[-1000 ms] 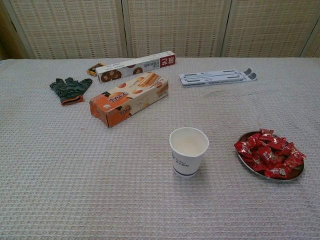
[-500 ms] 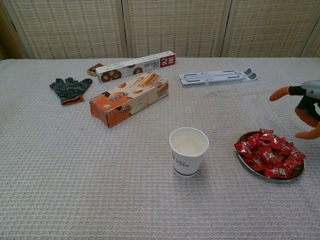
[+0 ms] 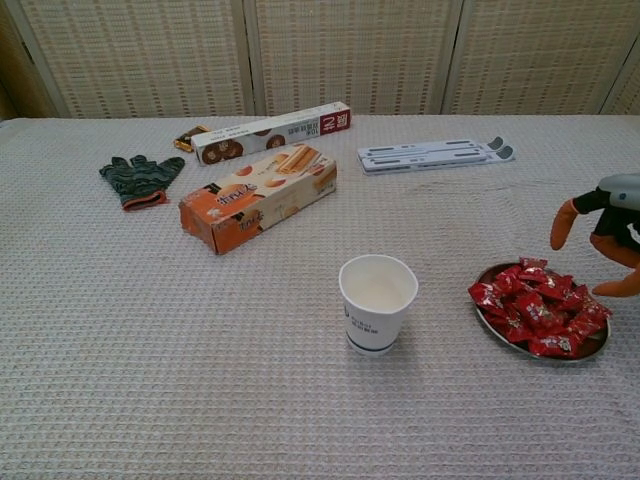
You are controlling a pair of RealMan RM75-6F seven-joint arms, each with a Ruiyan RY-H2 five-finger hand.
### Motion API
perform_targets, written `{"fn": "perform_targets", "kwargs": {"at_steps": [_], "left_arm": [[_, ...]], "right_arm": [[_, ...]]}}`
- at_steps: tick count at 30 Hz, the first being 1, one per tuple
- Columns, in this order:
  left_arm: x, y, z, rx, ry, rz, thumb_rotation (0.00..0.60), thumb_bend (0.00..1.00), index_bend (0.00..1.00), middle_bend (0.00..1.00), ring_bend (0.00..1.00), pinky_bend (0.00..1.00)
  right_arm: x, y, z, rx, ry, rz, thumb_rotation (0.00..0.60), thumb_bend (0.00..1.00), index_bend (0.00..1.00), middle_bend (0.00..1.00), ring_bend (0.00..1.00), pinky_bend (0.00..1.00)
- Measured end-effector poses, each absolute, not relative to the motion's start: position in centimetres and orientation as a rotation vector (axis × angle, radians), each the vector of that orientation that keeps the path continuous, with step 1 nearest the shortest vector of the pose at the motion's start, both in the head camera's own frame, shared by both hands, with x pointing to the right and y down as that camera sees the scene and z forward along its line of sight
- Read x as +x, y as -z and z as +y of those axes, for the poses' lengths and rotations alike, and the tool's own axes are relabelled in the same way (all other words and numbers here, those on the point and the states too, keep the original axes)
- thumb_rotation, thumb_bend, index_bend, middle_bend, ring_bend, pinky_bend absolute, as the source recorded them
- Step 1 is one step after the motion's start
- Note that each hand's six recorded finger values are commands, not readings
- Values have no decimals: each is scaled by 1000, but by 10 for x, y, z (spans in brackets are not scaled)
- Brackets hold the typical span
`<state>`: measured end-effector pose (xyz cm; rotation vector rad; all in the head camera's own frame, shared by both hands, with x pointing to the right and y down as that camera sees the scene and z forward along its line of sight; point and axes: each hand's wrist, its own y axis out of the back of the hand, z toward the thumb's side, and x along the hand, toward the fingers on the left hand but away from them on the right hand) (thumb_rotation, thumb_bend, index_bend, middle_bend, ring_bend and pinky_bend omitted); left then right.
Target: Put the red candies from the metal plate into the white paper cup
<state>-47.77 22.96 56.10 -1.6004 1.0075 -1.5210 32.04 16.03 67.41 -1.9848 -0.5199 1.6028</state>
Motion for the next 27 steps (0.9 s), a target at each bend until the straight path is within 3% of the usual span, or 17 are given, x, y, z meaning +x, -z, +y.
{"fn": "perform_targets", "kwargs": {"at_steps": [18, 22, 27], "left_arm": [[-478, -552, 229, -1596, 1489, 1044, 600, 620, 263, 124, 81, 302], [-478, -552, 229, -1598, 1487, 1045, 600, 621, 264, 124, 81, 302], [-478, -552, 229, -1599, 1486, 1046, 600, 620, 265, 125, 81, 301]], "right_arm": [[312, -717, 173, -1983, -1641, -403, 600, 123, 376, 804, 683, 858], [312, -720, 175, -1988, -1639, -394, 600, 147, 426, 805, 687, 864], [314, -722, 176, -1982, -1642, -410, 600, 199, 562, 820, 701, 882]]}}
